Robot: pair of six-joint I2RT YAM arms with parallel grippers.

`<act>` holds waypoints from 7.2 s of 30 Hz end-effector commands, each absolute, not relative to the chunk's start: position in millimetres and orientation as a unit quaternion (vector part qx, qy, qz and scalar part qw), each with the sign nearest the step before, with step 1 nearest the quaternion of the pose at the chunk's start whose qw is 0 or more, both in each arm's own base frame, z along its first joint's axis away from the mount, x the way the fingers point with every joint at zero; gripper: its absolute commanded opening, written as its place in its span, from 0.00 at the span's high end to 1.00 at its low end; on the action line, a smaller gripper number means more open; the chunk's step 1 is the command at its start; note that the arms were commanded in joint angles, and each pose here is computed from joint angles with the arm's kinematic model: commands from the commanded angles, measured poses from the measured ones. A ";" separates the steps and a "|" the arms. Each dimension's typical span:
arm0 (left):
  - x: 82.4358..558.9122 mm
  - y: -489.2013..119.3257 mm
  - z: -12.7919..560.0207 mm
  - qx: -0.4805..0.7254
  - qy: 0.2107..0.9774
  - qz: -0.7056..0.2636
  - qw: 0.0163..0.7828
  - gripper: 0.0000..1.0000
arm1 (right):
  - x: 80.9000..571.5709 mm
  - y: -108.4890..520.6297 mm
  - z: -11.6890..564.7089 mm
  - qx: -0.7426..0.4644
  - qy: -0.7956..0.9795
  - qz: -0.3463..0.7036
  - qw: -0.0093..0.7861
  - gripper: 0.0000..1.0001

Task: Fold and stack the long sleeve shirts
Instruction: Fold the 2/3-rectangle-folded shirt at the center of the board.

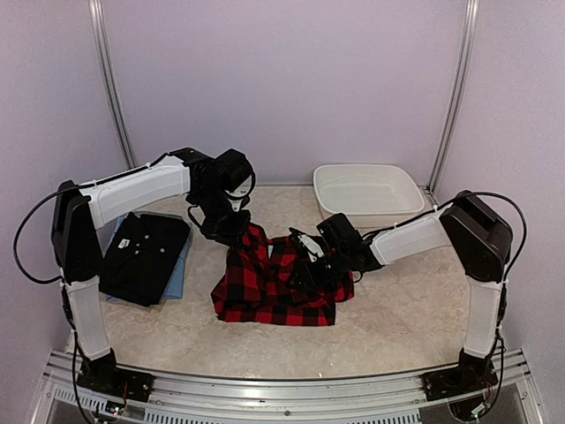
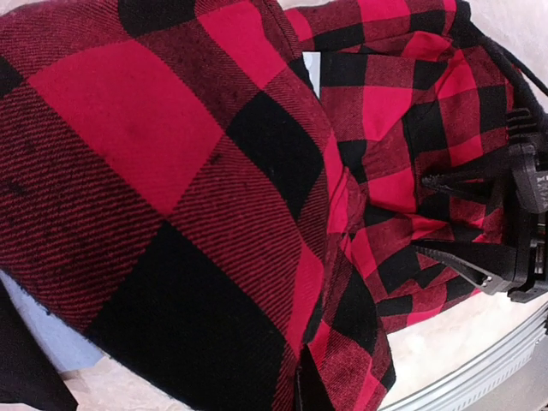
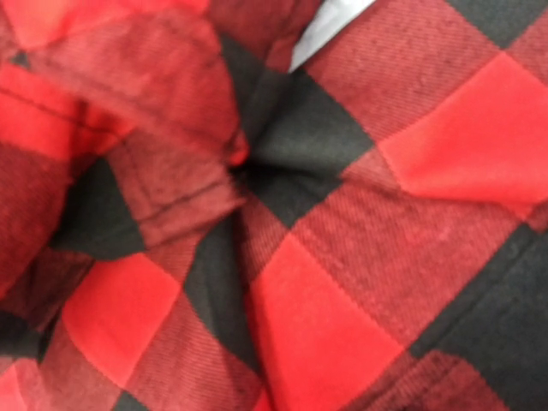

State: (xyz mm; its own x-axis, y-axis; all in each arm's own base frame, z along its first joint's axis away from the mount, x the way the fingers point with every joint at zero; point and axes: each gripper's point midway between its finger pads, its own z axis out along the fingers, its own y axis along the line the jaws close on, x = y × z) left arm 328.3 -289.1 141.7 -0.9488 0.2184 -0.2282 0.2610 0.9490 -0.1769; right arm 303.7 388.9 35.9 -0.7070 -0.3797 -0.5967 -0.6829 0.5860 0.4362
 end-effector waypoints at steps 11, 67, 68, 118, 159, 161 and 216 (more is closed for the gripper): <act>327.8 -186.4 159.1 0.083 0.986 -0.089 0.112 1.00 | 302.9 389.9 31.1 -0.337 0.861 0.317 0.212 0.48; 344.4 -403.8 107.6 0.170 0.968 -0.072 0.169 0.86 | 350.1 300.0 28.5 -0.217 0.929 0.176 0.244 0.43; 344.4 -412.4 110.5 0.172 0.966 -0.091 0.172 0.86 | 349.6 299.5 26.9 -0.216 0.929 0.176 0.242 0.43; 384.6 -329.8 164.9 0.107 0.916 -0.236 0.305 0.14 | 339.2 369.8 69.6 -0.118 0.866 0.423 0.240 0.34; 390.8 -276.4 133.9 0.095 0.934 -0.159 0.306 0.13 | 322.2 342.6 156.2 -0.109 0.835 0.504 0.194 1.00; 389.2 -278.4 132.6 0.098 0.934 -0.162 0.302 0.13 | 324.3 331.4 150.7 -0.108 0.843 0.490 0.191 1.00; 363.0 -335.2 96.4 0.175 0.938 -0.130 0.269 0.13 | 364.9 173.5 70.9 -0.029 0.926 0.319 0.198 0.70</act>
